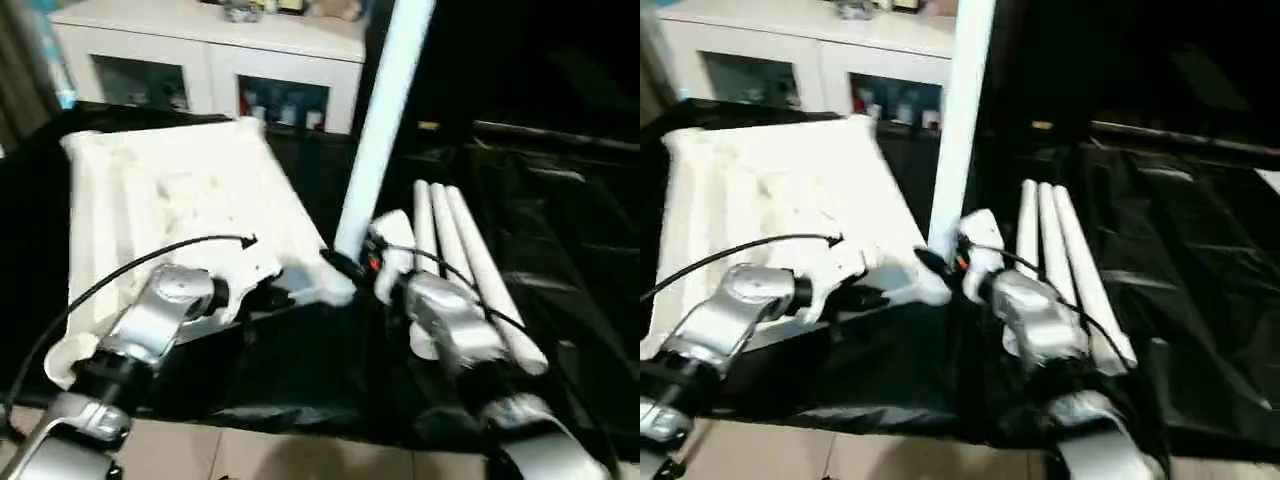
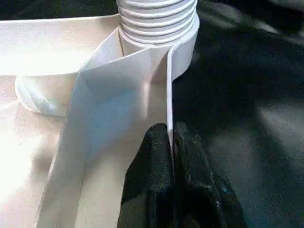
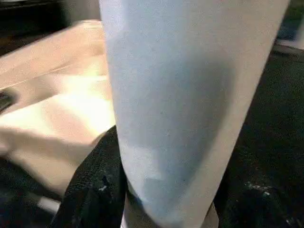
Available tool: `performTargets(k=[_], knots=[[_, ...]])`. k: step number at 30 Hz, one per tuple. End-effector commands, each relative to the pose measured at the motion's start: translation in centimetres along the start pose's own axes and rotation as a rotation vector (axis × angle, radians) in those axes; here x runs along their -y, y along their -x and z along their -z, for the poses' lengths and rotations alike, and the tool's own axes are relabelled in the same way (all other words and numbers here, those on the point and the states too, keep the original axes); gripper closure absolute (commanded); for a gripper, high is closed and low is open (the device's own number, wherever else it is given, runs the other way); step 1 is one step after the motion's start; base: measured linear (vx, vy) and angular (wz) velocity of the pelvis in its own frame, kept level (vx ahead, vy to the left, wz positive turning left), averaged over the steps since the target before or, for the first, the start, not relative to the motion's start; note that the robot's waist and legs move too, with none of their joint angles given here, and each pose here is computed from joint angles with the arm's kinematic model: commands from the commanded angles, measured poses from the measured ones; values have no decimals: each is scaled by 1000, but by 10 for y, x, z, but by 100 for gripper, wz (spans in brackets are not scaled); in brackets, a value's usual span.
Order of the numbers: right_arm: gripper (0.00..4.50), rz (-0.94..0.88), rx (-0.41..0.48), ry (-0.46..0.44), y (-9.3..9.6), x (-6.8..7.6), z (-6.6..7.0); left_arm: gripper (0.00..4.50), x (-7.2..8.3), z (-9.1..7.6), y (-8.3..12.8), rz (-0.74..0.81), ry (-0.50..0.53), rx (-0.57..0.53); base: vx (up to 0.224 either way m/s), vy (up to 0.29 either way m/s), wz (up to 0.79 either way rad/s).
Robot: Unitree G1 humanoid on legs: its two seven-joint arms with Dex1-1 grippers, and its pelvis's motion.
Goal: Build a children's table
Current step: Insert table leg to table base
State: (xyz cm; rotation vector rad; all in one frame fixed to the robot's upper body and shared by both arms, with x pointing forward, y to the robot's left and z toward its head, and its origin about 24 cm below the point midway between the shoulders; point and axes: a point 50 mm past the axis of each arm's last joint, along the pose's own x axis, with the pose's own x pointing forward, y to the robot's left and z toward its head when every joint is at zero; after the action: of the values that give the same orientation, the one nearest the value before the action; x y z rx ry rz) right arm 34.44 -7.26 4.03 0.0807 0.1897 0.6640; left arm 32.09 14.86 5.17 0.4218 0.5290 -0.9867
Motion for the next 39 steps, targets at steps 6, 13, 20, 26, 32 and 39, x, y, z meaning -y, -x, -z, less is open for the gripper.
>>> performTargets(k=[6,13,20,26,32,39], knots=[[259,299,-227,-139,-9,-2,37,450,-17,-38,-6,-268,78,8,0,0,0],[259,330,-242,-147,-25,-18,28,450,-11,-47,-8,-317,98,1,0,0,0],[259,329,-242,-118,-29,-22,26,450,-7,-41,-8,-332,114,-22,0,0,0],[259,301,-207,-104,-32,-23,19,450,-7,-42,-6,-326,110,-14,0,0,0],[189,245,-155,-109,-36,-26,10,450,-8,-44,-5,-322,107,-3,0,0,0],[136,183,-121,-111,-41,-32,2,450,-10,-44,-4,-320,103,1,0,0,0]])
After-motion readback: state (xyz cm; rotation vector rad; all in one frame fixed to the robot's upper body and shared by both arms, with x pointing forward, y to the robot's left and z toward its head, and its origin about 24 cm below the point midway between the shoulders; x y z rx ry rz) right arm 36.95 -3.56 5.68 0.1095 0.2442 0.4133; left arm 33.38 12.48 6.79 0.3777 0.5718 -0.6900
